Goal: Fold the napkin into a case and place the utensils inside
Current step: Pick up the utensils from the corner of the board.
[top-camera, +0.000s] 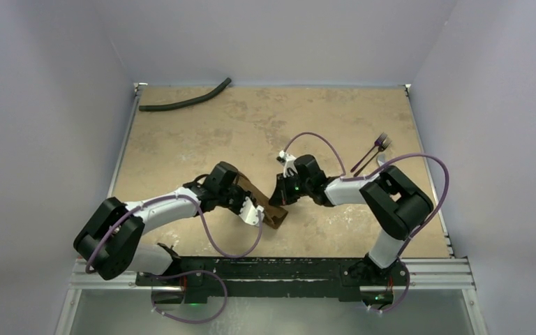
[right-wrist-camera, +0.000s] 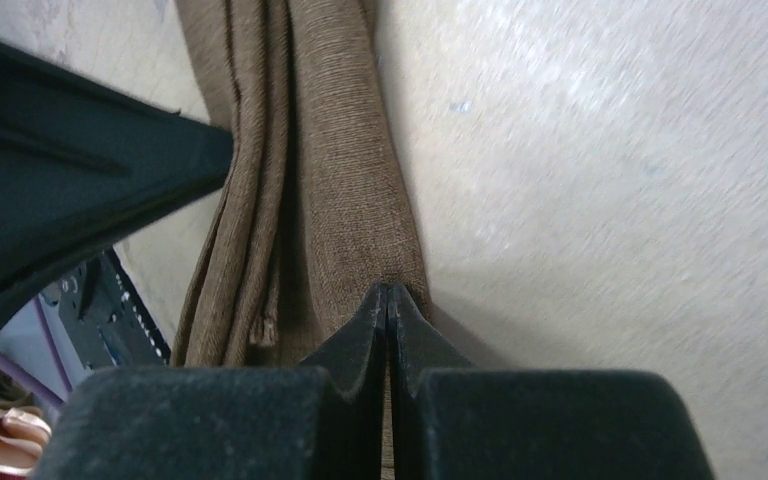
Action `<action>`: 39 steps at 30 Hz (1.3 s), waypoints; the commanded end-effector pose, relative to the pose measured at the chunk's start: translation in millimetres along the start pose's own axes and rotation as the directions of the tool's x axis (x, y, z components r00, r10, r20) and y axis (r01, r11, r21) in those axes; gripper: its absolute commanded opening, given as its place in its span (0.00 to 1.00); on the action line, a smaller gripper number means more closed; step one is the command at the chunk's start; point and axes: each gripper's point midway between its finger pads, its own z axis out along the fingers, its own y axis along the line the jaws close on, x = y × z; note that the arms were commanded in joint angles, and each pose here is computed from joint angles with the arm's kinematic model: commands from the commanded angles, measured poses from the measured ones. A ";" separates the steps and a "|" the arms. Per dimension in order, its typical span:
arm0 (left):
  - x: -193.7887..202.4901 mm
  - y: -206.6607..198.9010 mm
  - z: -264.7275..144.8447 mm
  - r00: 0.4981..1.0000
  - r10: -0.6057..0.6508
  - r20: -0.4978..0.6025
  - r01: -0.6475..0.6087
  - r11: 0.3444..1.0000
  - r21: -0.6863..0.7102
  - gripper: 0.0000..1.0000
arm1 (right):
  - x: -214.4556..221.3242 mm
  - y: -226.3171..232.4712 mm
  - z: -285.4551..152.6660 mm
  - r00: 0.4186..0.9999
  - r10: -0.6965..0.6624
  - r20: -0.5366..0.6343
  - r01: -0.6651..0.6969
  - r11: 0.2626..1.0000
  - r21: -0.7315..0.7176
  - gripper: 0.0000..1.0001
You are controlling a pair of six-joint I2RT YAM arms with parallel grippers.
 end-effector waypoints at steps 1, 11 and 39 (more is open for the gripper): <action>1.1 21.9 0.2 1.000 -0.025 0.009 0.026 0.998 -0.062 0.06 | 14.5 5.3 -9.7 1.000 0.021 0.019 -0.021 1.000 0.014 0.00; 7.0 12.0 13.8 1.000 -0.023 0.011 0.023 1.000 -0.014 0.06 | 20.0 21.2 -8.7 0.997 -0.067 0.024 0.067 0.998 -0.004 0.00; -11.5 -23.0 28.5 0.996 -0.029 0.089 0.024 0.998 0.059 0.05 | -23.5 17.1 -33.1 0.992 0.011 0.126 -0.014 1.000 0.024 0.07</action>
